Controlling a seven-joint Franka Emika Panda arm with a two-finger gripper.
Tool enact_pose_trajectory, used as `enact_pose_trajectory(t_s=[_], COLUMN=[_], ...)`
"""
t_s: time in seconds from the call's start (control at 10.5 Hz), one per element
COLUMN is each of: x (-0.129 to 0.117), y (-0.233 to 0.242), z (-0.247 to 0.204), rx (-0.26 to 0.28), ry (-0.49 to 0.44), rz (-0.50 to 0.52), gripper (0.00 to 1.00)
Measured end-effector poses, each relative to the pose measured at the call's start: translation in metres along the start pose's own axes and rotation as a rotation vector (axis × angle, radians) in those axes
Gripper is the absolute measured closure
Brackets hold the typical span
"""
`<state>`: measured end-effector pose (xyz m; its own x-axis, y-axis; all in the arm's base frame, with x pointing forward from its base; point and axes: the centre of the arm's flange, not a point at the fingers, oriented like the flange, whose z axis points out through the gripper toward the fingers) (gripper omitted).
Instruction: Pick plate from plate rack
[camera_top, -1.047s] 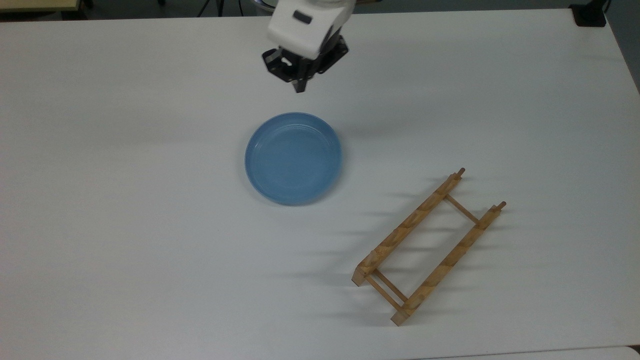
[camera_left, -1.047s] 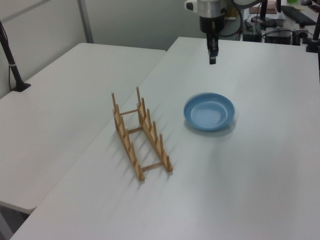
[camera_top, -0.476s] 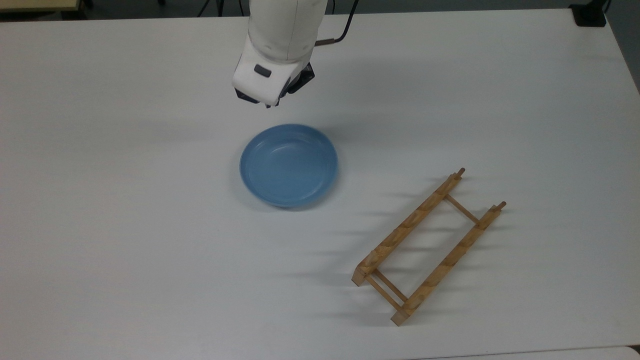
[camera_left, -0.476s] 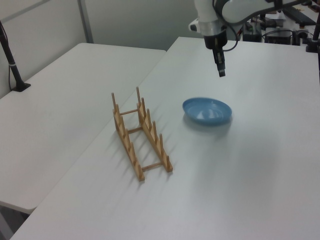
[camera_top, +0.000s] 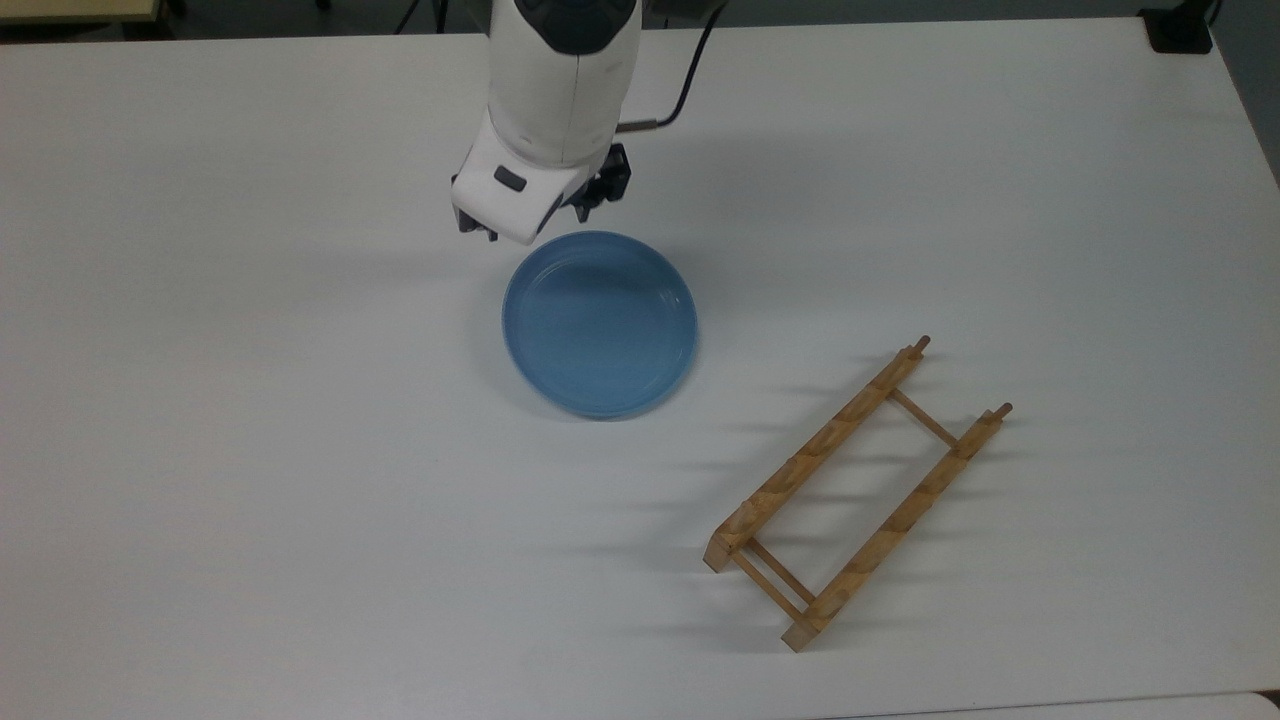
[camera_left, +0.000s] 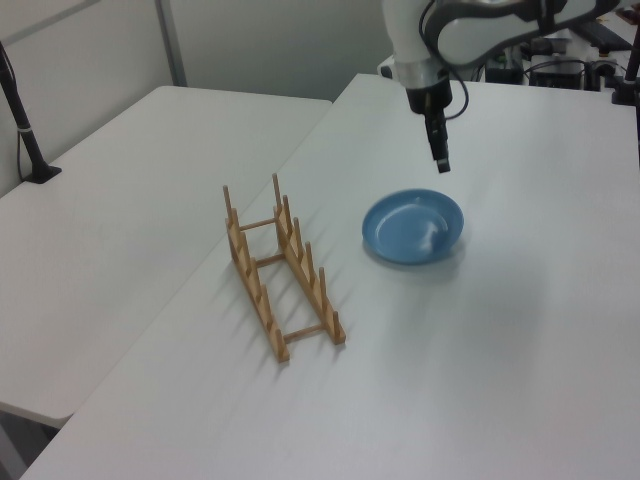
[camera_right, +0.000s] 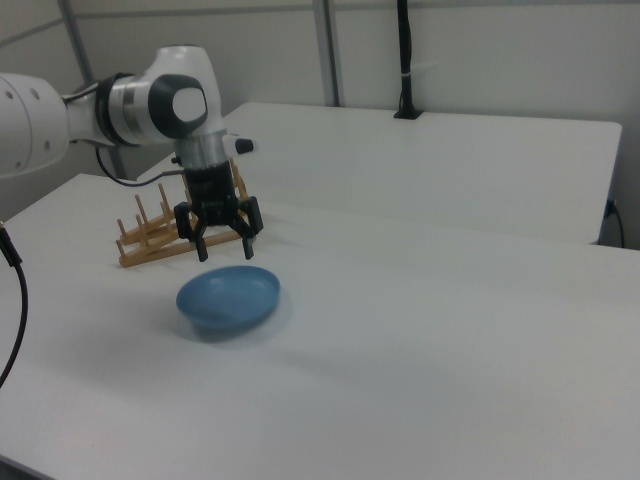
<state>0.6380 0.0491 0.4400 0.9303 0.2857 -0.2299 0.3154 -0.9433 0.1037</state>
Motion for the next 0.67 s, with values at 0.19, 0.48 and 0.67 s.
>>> enact_pose_trajectory(t_s=[0.19,0.48,0.67], x=[0.016,0.045,0.058], y=[-0.008,-0.028,-0.035], z=[0.034,0.085,0.109], rx=[0.002,0.010,0.014], ry=[0.014,0.013,0.018], rz=[0.048,0.055,0.067], gripper=[0.00,0.00,0.00])
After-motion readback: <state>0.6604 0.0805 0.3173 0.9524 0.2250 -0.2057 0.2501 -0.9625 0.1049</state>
